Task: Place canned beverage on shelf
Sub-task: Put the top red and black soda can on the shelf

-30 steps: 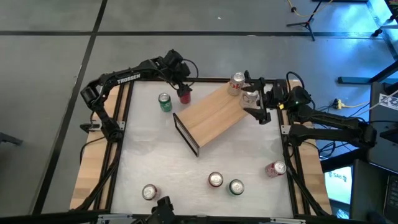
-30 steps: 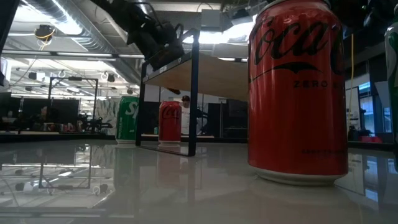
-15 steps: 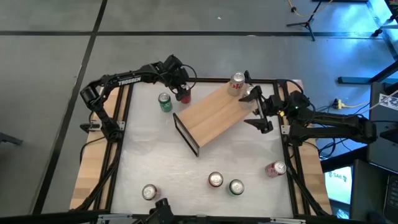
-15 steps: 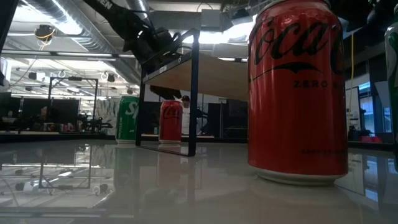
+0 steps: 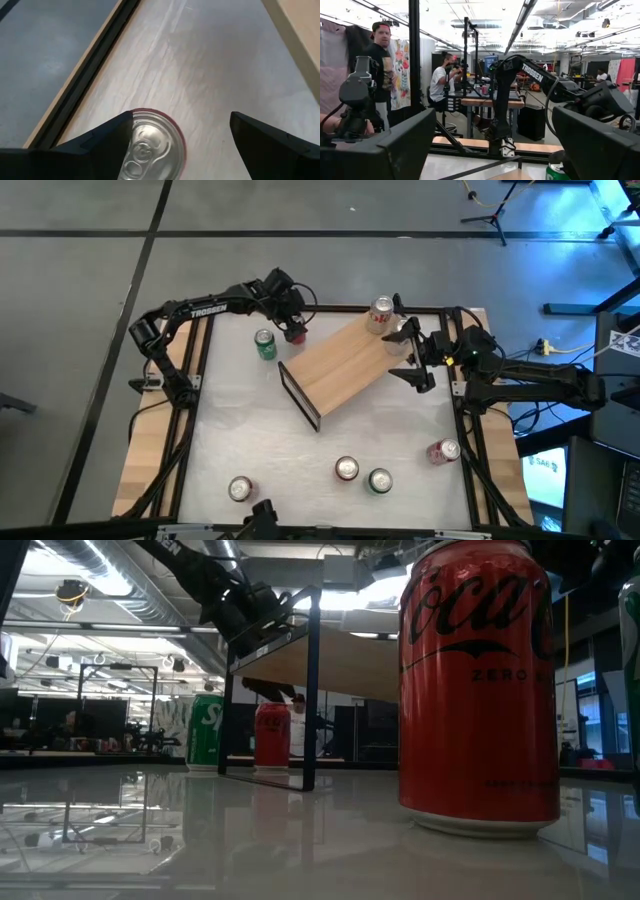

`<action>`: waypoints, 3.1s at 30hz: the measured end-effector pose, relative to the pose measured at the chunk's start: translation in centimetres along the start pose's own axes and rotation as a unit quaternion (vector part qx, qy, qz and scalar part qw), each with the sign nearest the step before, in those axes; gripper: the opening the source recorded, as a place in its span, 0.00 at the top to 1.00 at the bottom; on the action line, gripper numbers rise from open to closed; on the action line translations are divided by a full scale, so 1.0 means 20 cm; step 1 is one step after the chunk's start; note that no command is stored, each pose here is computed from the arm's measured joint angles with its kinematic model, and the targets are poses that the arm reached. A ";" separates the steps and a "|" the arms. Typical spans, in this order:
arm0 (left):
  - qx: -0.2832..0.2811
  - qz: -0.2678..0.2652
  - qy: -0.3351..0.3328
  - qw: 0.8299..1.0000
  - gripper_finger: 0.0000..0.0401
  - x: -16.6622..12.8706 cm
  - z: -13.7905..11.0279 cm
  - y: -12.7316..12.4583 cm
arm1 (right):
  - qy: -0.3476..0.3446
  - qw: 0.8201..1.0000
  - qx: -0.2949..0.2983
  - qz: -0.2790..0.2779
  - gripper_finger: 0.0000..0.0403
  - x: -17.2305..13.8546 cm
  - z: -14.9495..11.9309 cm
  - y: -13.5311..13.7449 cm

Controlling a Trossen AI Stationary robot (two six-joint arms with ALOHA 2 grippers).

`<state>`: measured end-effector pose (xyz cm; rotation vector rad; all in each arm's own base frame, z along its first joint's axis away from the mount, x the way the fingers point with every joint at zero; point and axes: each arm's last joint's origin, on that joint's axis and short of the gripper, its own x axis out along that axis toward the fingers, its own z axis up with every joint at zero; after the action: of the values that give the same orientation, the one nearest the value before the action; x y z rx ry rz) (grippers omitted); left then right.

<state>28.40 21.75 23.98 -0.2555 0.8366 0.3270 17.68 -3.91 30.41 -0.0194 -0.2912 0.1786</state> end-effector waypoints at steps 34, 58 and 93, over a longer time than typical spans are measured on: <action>-0.011 0.058 0.030 0.998 0.19 -0.01 -0.04 0.06 | 0.022 1.000 0.010 -0.003 0.03 0.00 -0.02 0.00; 0.005 0.091 0.018 0.996 0.19 0.06 -0.09 0.02 | 0.023 1.000 0.010 -0.003 0.03 0.00 -0.02 0.00; 0.020 0.097 -0.052 0.994 0.33 -0.18 -0.01 -0.05 | 0.023 1.000 0.010 -0.003 0.03 0.00 -0.02 0.00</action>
<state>26.35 20.11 26.62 -0.1183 0.7657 0.5006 17.81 -3.96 29.93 -0.0030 -0.2433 0.1752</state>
